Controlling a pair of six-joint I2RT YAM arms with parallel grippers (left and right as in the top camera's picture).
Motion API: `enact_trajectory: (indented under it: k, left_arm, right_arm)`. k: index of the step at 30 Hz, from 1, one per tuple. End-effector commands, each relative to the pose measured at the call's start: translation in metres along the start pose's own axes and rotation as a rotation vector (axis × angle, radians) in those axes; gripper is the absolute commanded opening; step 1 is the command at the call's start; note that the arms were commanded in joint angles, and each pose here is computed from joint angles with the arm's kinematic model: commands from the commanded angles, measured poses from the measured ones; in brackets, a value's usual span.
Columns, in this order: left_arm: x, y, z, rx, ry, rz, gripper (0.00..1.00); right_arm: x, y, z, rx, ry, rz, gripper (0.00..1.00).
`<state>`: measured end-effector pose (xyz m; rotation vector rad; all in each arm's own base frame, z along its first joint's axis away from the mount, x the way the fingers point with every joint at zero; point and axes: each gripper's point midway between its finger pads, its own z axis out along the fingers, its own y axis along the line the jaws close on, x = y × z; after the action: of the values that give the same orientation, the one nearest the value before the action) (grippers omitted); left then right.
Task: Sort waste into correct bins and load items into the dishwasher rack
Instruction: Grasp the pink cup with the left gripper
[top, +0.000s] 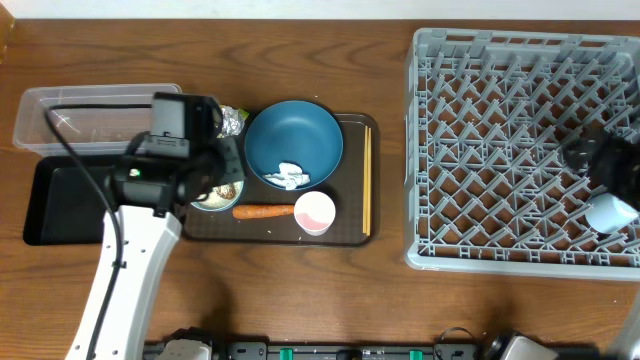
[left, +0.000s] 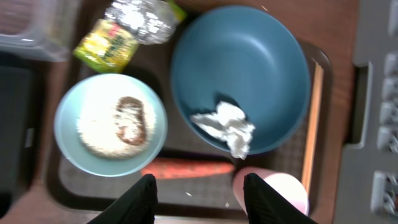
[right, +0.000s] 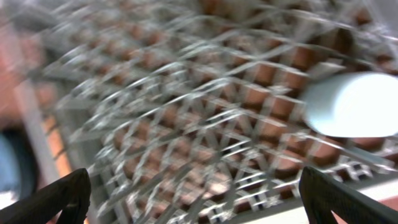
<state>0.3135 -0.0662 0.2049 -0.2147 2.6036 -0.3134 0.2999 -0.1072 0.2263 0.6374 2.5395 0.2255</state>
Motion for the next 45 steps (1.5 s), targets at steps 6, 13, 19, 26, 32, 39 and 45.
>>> enact_trajectory:
  k: [6,13,19,26,32,39,45]
  left_arm:
    - [0.057,-0.025,0.035,-0.003,0.231,0.056,0.47]
    - [0.097,-0.046,0.067,0.018,0.432,0.058,0.46]
    - [0.122,-0.05,0.092,-0.012,0.55,0.084,0.46]
    - [0.138,-0.045,0.111,-0.054,0.627,0.088,0.25]
    - [0.138,-0.045,0.11,-0.053,0.626,0.088,0.06]
    - [0.134,-0.049,0.107,-0.034,0.613,0.095,0.06]
    - [0.097,-0.073,0.073,0.147,0.509,0.076,0.06]
  right_arm:
    - [0.033,0.067,-0.011,-0.148,0.067,-0.229,0.99]
    - [0.038,0.068,-0.006,-0.146,0.099,-0.233,0.99]
    - [0.04,0.068,-0.006,-0.145,0.106,-0.231,0.99]
    - [0.04,0.068,-0.006,-0.145,0.106,-0.231,0.99]
    - [0.04,0.068,-0.006,-0.145,0.106,-0.231,0.99]
    - [0.041,0.067,-0.006,-0.143,0.111,-0.23,0.99]
    - [0.04,0.059,-0.005,-0.093,0.108,-0.231,0.99]
